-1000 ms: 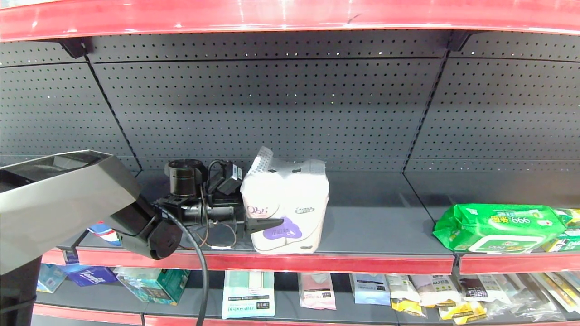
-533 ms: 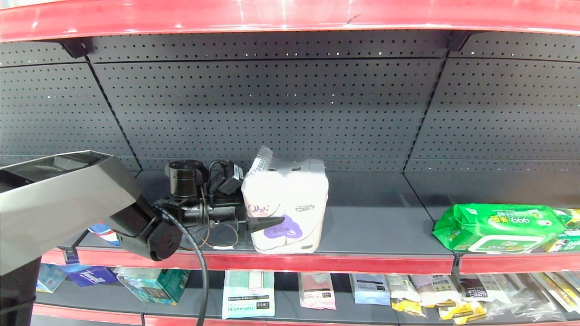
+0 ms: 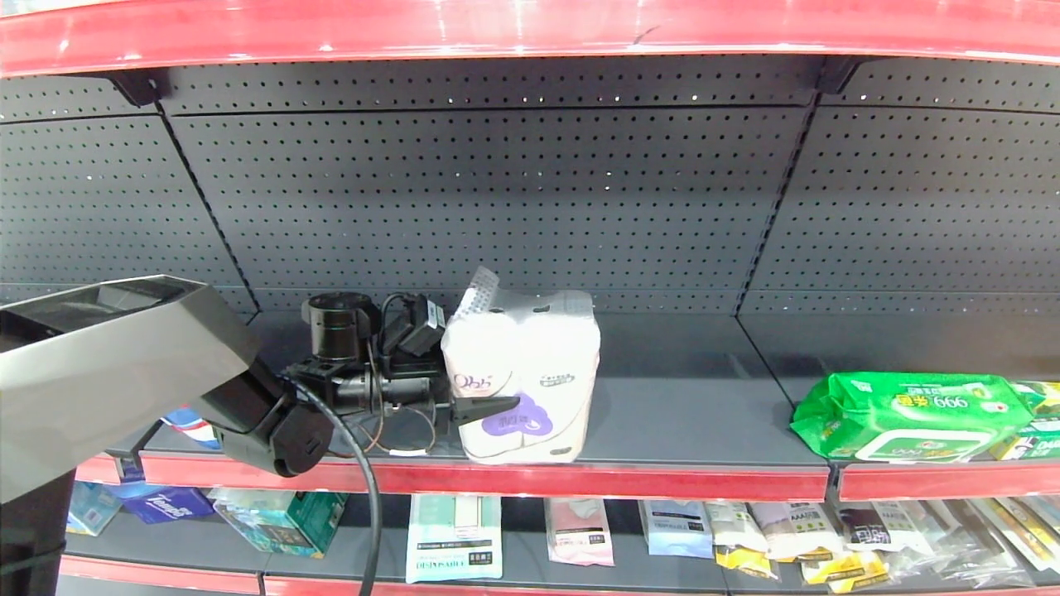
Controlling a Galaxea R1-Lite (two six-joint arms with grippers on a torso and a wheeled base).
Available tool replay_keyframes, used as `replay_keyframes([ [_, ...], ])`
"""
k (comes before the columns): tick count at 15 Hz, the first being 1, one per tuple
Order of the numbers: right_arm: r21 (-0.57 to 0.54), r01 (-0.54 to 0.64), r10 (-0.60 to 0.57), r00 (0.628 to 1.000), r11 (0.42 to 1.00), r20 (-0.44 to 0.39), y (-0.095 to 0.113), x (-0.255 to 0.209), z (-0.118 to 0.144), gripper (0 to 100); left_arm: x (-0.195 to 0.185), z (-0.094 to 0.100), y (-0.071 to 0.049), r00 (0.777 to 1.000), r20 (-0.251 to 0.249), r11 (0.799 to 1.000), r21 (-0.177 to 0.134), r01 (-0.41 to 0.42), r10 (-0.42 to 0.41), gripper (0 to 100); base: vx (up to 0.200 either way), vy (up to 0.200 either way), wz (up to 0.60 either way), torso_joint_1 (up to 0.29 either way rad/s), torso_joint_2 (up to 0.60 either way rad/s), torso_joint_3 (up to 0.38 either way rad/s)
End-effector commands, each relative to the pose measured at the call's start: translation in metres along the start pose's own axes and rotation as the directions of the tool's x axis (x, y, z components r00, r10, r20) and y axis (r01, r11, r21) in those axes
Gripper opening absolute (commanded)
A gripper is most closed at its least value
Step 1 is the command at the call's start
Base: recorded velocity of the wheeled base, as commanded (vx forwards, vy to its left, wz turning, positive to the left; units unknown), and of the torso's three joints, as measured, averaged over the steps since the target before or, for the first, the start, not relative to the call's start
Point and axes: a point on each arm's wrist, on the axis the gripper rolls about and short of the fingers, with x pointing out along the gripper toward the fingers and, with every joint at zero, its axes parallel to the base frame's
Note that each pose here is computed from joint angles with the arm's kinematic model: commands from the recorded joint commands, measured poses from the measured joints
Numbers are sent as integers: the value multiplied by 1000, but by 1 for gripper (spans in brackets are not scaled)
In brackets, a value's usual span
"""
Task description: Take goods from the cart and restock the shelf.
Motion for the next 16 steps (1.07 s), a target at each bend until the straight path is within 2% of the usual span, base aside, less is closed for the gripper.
replay_keyframes([
  [1, -1, -2, 2, 1000, 1000, -1, 0, 0, 0, 0, 1, 0, 0, 1000, 2, 1000, 4, 1, -1, 0, 0, 0, 0, 0, 0, 0],
  [2, 0, -1, 1, 1000, 1000, 0, 0, 0, 0, 0, 0, -1, 0, 1000, 0, 1000, 6, -1, 1, 0, 0, 0, 0, 0, 0, 0],
  [5, 0, -1, 1, 1000, 1000, 0, 0, 0, 0, 0, -1, 0, -1, 1000, -3, 1000, -24, -5, 5, 0, 0, 0, 0, 0, 0, 0],
  [8, 2, 1, -1, 1000, 1000, 3, 0, 0, 1, 0, -3, 6, -2, 1000, 6, 1000, -13, -6, 7, 0, 0, 0, 0, 0, 0, 0],
  [12, 2, 2, -2, 1000, 1000, 4, -1, -1, 1, 0, -2, 7, -2, 1000, 8, 1000, -14, -10, 10, 0, 0, 0, 0, 0, 0, 0],
  [14, 0, 1, -1, 1000, 1000, 3, 0, 0, 1, 0, -6, 13, -5, 1000, 7, 999, -44, -11, 12, 0, 0, 0, 0, 0, 0, 0],
  [16, 0, 1, -1, 1000, 1000, 1, 0, 0, 0, 0, -7, 12, -7, 1000, 6, 999, -52, -13, 13, 0, 0, 0, 0, 0, 0, 0],
])
